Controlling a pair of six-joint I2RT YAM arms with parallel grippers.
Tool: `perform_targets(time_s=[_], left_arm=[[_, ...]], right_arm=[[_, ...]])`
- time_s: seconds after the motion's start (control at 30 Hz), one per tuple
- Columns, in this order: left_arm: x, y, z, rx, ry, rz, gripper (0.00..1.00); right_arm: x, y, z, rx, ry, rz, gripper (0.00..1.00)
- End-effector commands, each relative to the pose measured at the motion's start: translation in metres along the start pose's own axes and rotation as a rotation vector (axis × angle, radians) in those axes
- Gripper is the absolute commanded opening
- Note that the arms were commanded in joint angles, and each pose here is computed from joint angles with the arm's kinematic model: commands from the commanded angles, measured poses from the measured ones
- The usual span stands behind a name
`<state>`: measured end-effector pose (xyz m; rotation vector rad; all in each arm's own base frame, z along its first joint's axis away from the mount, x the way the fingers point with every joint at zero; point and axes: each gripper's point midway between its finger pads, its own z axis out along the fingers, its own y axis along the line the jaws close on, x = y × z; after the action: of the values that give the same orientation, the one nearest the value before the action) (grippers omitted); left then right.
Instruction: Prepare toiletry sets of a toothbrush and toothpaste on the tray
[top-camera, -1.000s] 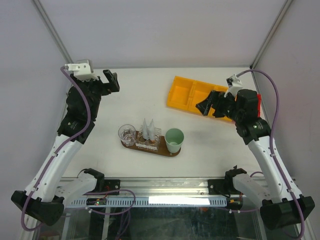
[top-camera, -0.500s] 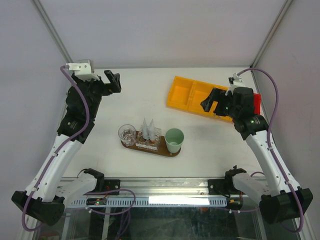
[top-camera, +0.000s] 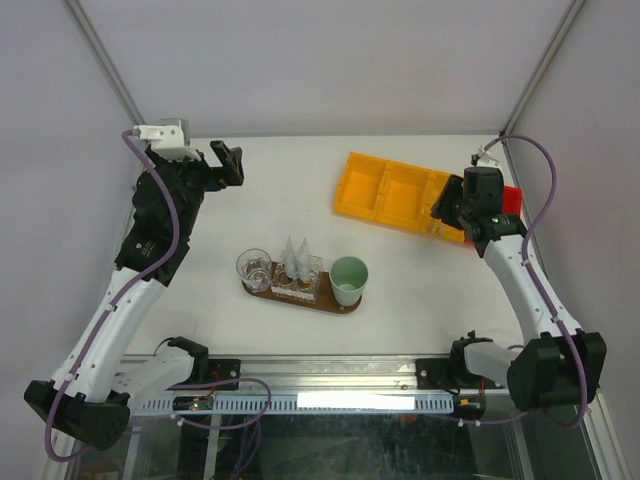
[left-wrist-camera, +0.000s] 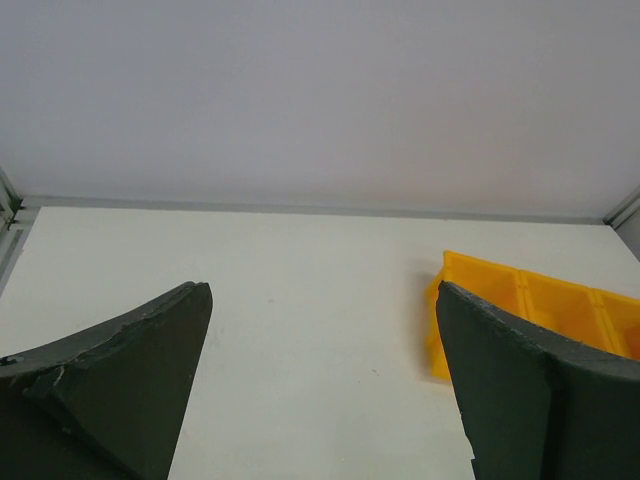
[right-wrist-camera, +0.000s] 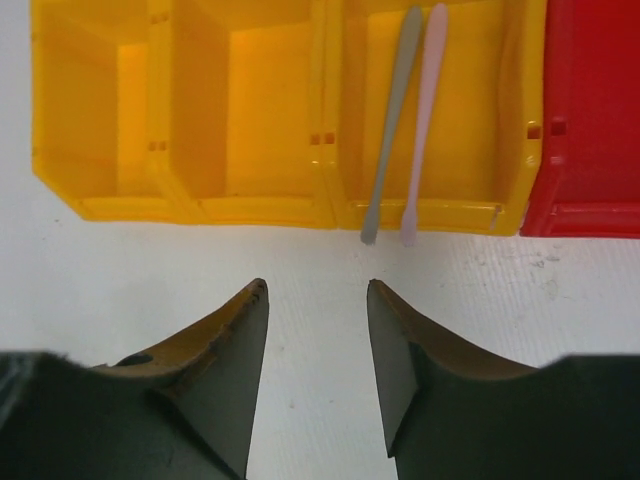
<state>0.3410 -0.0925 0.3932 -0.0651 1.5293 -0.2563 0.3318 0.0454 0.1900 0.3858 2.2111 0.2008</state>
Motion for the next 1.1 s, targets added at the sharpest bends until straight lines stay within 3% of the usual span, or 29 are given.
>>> perform_targets(time_s=[0.0,0.23,1.07], left_arm=[[-0.015,-0.004,0.001,0.028,-0.047,-0.023,0.99],[-0.016,-0.005,0.001,0.036,-0.048,-0.027,0.99],[-0.011,-0.005,0.006,0.053,-0.030,-0.038,0.99]], right_arm=[[-0.026,-0.013,0.014,0.061,-0.078,0.046,0.46],[-0.025,-0.032,0.040,0.117,-0.039,0.070,0.37],[0.005,-0.065,0.127,0.172,0.145,0.145,0.33]])
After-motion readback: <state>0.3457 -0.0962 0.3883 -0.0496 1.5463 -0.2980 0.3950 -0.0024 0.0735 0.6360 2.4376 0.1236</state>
